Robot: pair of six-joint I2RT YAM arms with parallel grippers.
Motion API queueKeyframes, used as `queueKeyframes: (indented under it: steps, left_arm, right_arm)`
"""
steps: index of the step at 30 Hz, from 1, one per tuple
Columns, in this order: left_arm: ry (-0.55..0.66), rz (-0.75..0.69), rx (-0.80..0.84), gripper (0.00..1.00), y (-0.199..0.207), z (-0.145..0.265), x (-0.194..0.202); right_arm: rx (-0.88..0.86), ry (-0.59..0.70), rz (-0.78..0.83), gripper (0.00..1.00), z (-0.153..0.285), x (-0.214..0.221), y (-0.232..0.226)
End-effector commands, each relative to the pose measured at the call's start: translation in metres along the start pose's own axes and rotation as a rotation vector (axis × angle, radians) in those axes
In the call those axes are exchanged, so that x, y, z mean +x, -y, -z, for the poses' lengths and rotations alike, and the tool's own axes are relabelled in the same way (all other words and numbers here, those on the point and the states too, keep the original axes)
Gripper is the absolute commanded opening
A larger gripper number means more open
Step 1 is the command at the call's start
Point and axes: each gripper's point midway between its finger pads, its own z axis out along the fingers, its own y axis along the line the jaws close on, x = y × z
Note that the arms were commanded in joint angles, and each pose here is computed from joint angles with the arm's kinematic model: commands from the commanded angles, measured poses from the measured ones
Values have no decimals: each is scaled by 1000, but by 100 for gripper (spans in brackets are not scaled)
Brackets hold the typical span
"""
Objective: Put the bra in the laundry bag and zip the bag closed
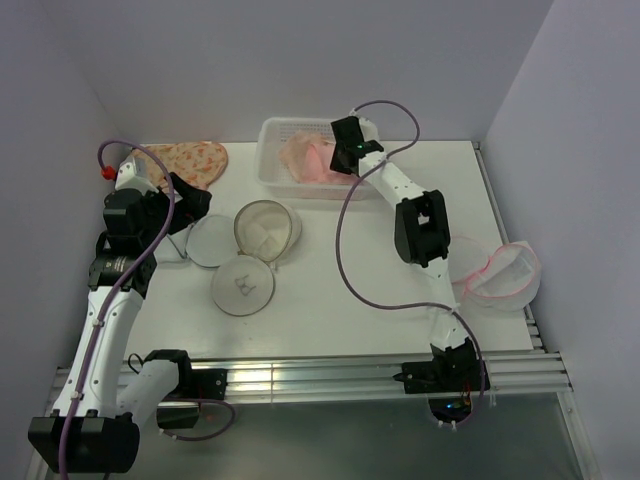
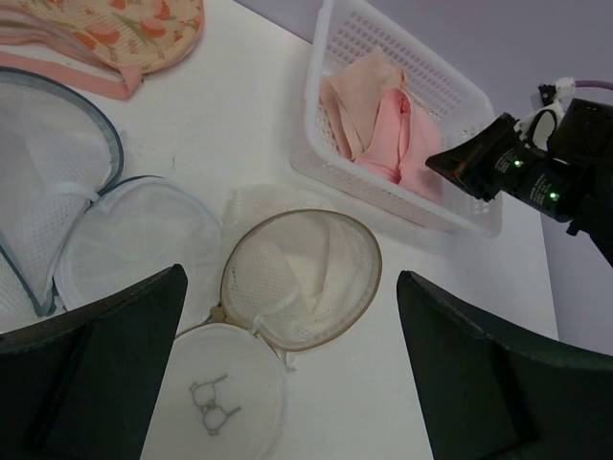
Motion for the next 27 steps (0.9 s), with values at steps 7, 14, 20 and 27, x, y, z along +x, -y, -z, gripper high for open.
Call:
queueKeyframes:
  steps: [7,14,20,27]
  left_arm:
    - [31,4,33,99,7,-1,-9]
    - [30,2,34,99,8,0,-9]
    - [38,-2,38,99,9,2,-11]
    - [41,-2,51,99,11,4,-12]
  right_arm:
    - [-172,319,-57,0,132,-120,-48]
    - [-218,416,-52,0,195,-146,-58]
    - [-246,493,-42,0,262,-155,-58]
    - [-292,582,-33,0,341,-140,-55]
